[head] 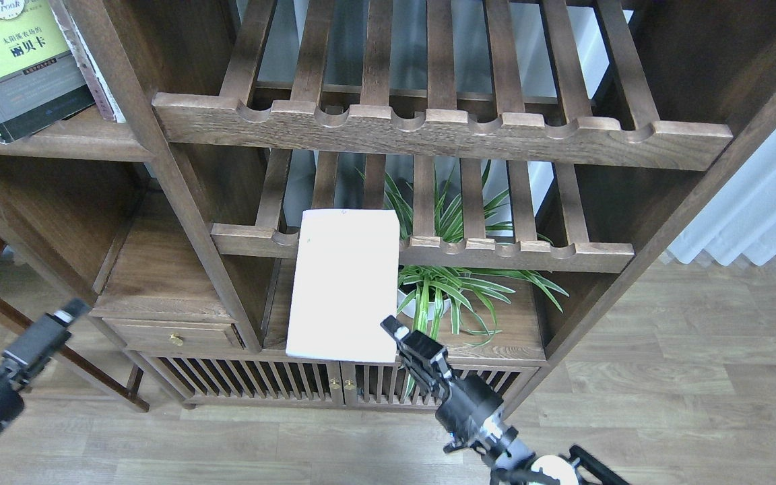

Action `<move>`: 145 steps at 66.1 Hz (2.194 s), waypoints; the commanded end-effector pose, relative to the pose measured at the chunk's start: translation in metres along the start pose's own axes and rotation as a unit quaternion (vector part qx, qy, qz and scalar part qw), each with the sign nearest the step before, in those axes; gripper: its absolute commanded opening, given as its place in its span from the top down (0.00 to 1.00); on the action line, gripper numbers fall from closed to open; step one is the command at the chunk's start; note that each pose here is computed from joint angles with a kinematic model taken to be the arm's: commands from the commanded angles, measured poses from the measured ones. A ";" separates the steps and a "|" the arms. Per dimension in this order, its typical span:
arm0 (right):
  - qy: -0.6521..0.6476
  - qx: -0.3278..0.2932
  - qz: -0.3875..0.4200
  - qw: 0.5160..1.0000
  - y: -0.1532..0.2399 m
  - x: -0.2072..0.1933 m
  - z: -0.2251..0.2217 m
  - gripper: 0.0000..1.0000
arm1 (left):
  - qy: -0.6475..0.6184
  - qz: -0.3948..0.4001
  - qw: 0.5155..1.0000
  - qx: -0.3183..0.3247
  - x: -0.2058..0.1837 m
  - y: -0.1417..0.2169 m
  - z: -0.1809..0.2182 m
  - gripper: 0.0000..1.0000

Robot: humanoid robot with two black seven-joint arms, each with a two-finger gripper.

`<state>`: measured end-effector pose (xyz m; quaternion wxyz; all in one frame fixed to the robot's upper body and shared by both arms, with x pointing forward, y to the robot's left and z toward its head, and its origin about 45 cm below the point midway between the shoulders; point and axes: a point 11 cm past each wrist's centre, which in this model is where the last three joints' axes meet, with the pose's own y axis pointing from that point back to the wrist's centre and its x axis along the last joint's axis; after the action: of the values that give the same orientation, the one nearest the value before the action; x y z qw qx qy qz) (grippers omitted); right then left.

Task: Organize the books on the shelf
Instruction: 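Grasp the white book with the right gripper and pull it down, then pass the white book from the right gripper to the left gripper, then carry the white book with the left gripper up to the upper-left compartment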

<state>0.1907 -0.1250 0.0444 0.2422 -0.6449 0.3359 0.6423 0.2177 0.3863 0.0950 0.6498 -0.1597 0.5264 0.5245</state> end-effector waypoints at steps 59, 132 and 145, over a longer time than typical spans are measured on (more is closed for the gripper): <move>-0.018 -0.104 -0.004 0.994 0.013 -0.003 0.056 0.94 | 0.155 -0.046 0.977 0.142 -0.024 -0.039 -0.147 0.08; -0.008 -0.122 -0.003 0.993 0.014 -0.003 0.063 0.07 | 0.171 -0.061 0.973 0.143 -0.034 -0.050 -0.160 0.93; -0.001 -0.112 -0.002 0.994 0.014 -0.003 0.057 0.01 | 0.103 -0.034 0.986 0.124 -0.016 -0.033 -0.109 0.94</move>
<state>0.1405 -0.0896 0.0455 0.1677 -0.6684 0.2567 0.6776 0.1841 0.2510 0.0469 0.6105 -0.1644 0.6716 0.3863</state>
